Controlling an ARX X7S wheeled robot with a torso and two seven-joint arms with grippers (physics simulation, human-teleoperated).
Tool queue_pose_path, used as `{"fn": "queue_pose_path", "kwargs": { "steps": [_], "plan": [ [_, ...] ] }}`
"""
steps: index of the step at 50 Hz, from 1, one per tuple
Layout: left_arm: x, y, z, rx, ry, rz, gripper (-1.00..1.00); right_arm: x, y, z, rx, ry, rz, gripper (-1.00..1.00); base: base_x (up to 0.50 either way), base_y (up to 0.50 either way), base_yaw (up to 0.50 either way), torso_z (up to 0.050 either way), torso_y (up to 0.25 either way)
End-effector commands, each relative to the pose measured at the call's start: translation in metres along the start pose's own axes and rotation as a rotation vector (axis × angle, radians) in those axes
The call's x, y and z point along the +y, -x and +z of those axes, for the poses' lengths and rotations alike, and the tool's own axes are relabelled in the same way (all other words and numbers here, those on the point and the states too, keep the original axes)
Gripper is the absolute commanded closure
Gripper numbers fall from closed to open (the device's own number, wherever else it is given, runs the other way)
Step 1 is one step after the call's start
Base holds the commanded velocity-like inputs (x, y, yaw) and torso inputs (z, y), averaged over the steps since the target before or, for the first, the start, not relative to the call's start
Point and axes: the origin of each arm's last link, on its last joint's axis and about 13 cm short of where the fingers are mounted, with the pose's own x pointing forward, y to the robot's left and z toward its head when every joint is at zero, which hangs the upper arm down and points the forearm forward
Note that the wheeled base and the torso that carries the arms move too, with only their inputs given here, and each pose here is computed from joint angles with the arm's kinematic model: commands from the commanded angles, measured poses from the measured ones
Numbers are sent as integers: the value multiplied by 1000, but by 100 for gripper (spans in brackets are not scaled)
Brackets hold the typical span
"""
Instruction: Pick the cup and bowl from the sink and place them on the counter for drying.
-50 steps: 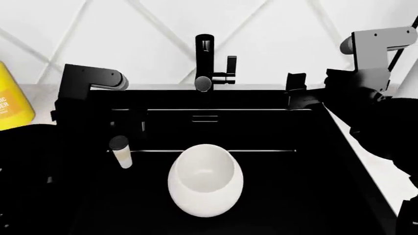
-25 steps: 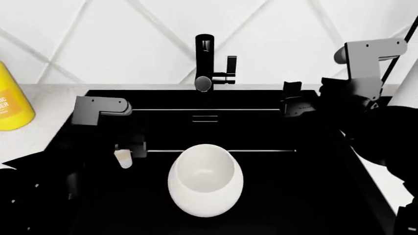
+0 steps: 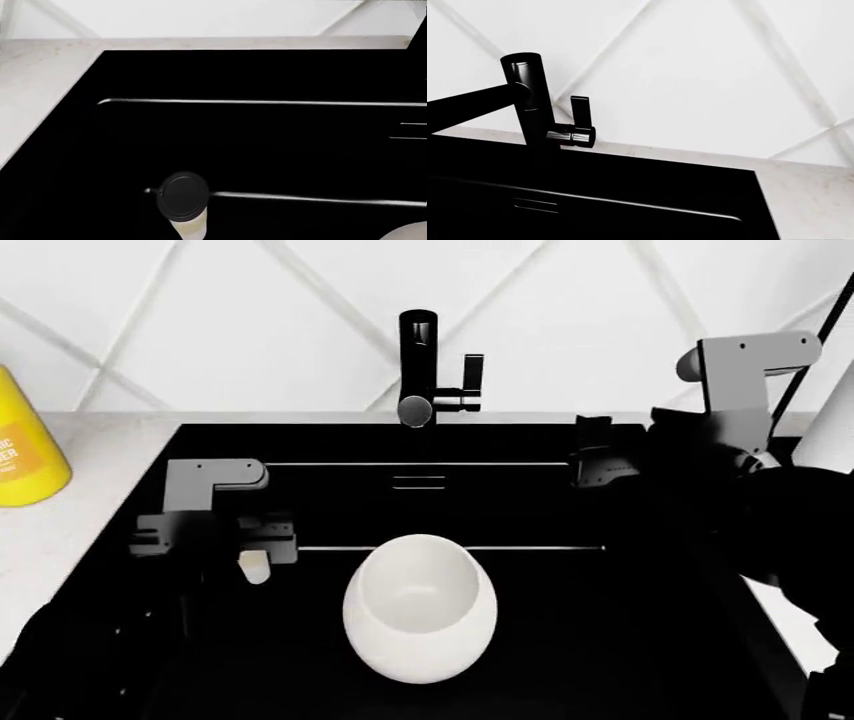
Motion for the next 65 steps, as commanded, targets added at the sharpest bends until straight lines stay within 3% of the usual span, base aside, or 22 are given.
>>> {"fn": "queue_pose_path", "kwargs": {
  "steps": [1, 12, 23, 24, 30, 38, 45, 47, 53, 61, 65],
  "plan": [
    [-1, -21, -13, -12, -15, 38, -100, 1, -1, -2, 4, 0, 5, -100, 0, 0, 0, 0, 0],
    [0, -43, -27, -27, 0, 77, -100, 6, -2, -7, 12, -2, 25, -100, 0, 0, 0, 0, 0],
    [2, -58, -30, 15, -23, 46, -100, 5, -3, -11, 19, -5, 22, -100, 0, 0, 0, 0, 0],
    [3, -60, -30, 1, -8, 87, -100, 5, -3, -12, 21, -6, 24, -100, 0, 0, 0, 0, 0],
    [10, -67, -41, 8, -8, 104, -100, 6, -6, -14, 23, -12, 29, -100, 0, 0, 0, 0, 0],
    [8, -81, -51, -10, 31, 154, -100, 8, -6, -17, 27, -20, 35, -100, 0, 0, 0, 0, 0],
    [3, -81, -59, -23, -12, 126, -100, 9, -5, -23, 33, -32, 39, -100, 0, 0, 0, 0, 0],
    [2, -81, -59, -12, 18, 110, -100, 9, -5, -24, 32, -36, 40, -100, 0, 0, 0, 0, 0],
    [2, -81, -62, -9, -4, 107, -100, 10, -6, -25, 35, -39, 42, -100, 0, 0, 0, 0, 0],
    [23, -78, -66, -15, -3, 102, -100, 11, -7, -28, 42, -40, 46, -100, 0, 0, 0, 0, 0],
    [25, -78, -67, -24, 25, 88, -100, 11, -6, -27, 42, -39, 46, -100, 0, 0, 0, 0, 0]
  ]
}}
